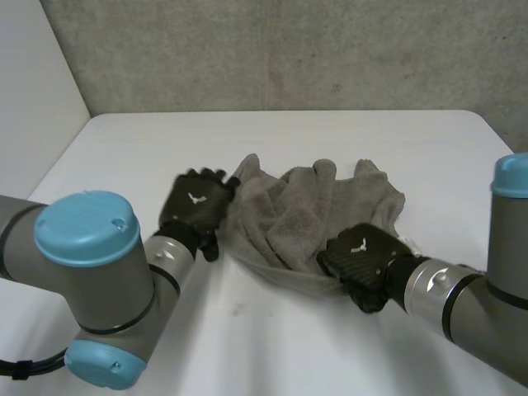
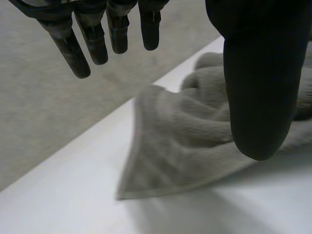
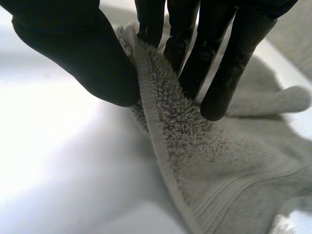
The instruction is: Fold the towel.
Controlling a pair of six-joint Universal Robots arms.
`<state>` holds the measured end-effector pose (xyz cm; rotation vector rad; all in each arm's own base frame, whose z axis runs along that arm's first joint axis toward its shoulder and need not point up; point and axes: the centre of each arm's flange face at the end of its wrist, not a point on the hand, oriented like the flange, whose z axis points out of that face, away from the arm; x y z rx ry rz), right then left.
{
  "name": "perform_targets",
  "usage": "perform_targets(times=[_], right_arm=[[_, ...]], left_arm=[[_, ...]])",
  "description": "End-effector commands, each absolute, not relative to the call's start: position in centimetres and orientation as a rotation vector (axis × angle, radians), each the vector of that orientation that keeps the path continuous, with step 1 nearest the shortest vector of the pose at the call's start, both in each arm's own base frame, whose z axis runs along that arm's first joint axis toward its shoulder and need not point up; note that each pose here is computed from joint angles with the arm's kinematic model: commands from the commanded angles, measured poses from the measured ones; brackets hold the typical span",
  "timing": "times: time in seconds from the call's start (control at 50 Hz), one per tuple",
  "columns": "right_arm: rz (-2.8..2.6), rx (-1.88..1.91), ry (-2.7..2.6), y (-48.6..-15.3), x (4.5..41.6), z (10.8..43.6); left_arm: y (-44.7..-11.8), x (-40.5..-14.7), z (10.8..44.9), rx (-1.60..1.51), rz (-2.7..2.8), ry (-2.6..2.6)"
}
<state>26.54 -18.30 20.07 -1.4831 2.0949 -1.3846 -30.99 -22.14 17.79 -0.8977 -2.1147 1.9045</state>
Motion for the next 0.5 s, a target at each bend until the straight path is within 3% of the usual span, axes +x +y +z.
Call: perform_targets(times=[0.02,0.5], right_arm=[[-1.55,-1.292,2.052,-19.6,26.8,22.5],[-1.771,-1.115,1.944,-18.5,25.4,28.6]], left_arm=[[-20.5,-31.8,14.9,-1.031,1.711,-2.076],[-24.3,-35.0,12.9,-0.895,1.76,-1.981]])
